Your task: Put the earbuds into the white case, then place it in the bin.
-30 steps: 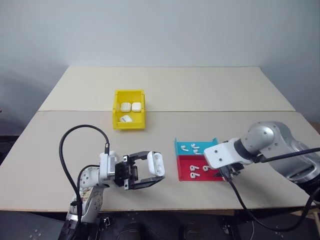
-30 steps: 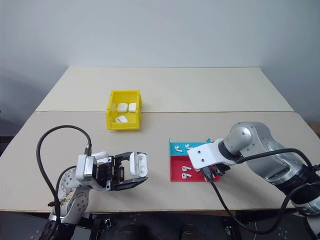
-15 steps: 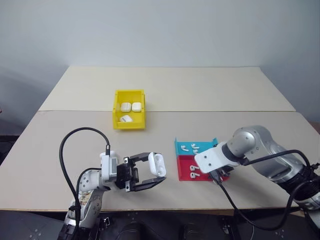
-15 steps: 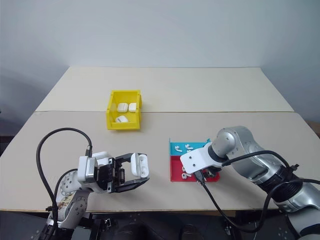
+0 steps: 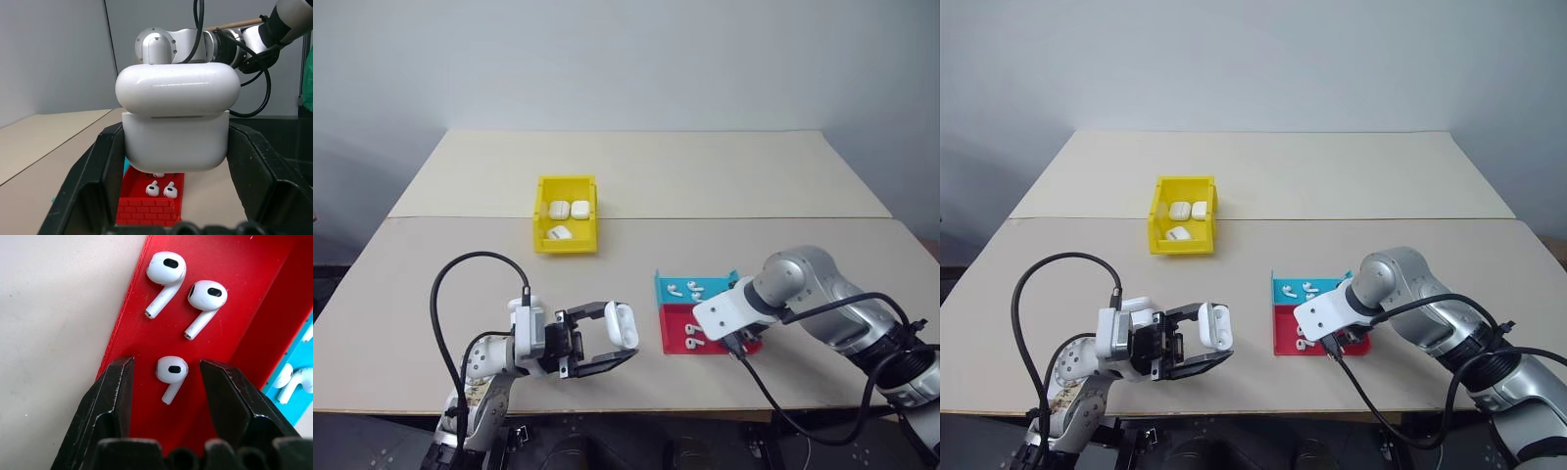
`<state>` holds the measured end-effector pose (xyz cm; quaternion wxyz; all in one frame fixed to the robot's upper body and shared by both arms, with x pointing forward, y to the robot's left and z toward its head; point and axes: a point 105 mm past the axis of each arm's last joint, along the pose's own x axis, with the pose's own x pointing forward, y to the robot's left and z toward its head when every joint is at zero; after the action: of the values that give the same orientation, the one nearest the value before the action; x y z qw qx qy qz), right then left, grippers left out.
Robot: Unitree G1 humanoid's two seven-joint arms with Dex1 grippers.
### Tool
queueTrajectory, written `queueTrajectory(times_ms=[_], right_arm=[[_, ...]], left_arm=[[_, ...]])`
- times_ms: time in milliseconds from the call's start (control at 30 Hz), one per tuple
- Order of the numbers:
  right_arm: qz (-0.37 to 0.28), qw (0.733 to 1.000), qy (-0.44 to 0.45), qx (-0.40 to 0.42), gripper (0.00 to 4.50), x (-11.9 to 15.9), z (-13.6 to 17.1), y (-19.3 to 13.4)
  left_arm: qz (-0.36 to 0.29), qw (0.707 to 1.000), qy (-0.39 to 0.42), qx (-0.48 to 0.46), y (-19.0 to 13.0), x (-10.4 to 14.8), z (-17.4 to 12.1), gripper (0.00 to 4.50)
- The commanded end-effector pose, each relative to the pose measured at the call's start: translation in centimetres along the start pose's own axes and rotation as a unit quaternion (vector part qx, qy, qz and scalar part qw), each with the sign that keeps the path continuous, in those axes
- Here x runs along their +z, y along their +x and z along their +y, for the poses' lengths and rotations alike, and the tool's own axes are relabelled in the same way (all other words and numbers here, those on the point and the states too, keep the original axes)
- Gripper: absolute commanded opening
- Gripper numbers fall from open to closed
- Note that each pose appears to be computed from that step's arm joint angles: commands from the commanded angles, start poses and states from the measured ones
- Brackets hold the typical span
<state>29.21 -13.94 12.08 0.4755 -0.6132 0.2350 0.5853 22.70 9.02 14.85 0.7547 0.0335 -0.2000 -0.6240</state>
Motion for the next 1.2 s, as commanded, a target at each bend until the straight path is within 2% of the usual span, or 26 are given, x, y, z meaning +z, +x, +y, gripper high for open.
queueTrajectory(times_ms=[33, 67, 167, 700, 800, 833, 1200], right_arm=[[0.005, 1.0, -0.014, -0.01, 2.56, -0.03, -0.44, -0.68], [0.006, 1.0, -0.015, -0.009, 2.56, -0.06, -0.44, -0.66], [0.006, 1.0, -0.019, -0.006, 1.95, -0.18, -0.31, -0.58], [0.024, 0.999, -0.034, -0.007, 1.95, -0.83, -0.23, -0.18], [0.022, 0.999, -0.034, -0.008, 1.41, -0.78, -0.23, -0.1], [0.022, 0.999, -0.034, -0.009, 1.11, -0.78, -0.25, -0.09], [0.019, 0.999, -0.036, -0.012, 1.11, -0.76, -0.41, 0.03]], left_arm=[[-0.005, 1.0, 0.015, -0.007, 0.32, 0.77, -0.31, 2.8], [-0.004, 1.0, 0.014, -0.007, 0.32, 0.75, -0.3, 2.8], [0.003, 1.0, 0.012, -0.005, 0.3, 0.59, -0.26, 2.8], [0.007, 1.0, 0.01, -0.002, 0.32, 0.54, -0.11, 2.8], [0.011, 1.0, 0.01, -0.001, 0.32, 0.49, -0.06, 2.8], [0.011, 1.0, 0.01, -0.001, 0.32, 0.48, -0.05, 2.8], [0.016, 1.0, 0.008, 0.004, 0.36, 0.42, 0.04, 2.8]])
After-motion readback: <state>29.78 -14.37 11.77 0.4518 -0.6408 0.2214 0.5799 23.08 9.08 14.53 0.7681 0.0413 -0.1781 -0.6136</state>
